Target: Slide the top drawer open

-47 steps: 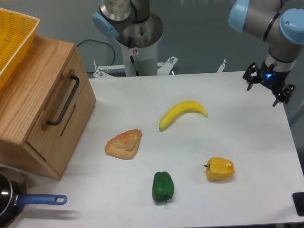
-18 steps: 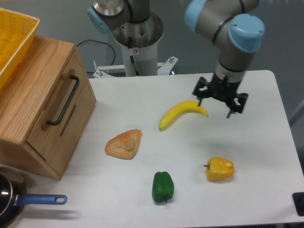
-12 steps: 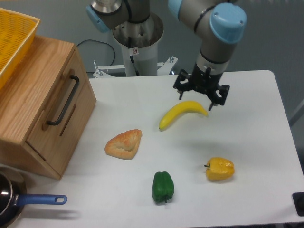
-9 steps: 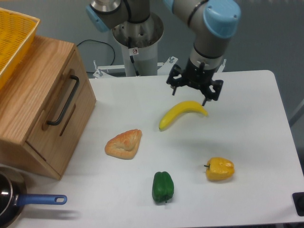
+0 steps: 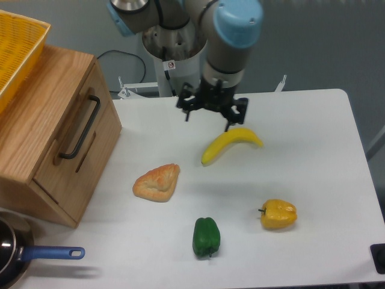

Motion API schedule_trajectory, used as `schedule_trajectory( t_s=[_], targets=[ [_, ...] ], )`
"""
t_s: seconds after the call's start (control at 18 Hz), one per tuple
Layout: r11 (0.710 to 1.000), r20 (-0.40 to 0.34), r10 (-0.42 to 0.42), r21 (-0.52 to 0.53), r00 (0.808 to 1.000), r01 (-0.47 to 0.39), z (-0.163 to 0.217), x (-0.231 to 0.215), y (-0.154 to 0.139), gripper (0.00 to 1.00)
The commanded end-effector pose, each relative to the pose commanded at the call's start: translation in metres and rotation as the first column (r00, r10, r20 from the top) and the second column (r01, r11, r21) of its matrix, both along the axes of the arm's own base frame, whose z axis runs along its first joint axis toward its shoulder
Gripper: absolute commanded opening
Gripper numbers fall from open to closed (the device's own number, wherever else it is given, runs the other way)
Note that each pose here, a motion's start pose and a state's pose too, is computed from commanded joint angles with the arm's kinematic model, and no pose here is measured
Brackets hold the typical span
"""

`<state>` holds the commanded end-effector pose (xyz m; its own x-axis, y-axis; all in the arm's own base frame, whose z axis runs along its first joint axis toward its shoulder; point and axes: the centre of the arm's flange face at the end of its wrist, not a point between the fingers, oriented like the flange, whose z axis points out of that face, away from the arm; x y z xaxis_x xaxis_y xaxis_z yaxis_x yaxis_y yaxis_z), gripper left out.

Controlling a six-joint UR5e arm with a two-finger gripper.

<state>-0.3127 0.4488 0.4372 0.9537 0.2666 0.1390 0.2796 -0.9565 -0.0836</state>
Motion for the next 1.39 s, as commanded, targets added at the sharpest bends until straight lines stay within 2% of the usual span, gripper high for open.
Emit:
schedule_trajectory(
  t_s=[0.56, 1.39],
  targets=[
    [0.998, 0.044, -0.067, -0.012, 0.997, 0.068, -0.010, 0.064, 0.036, 1.00],
    [0.999, 0.045, -0.044, 0.000, 0.998, 0.044, 0.003, 0.112, 0.058, 1.00]
  ],
)
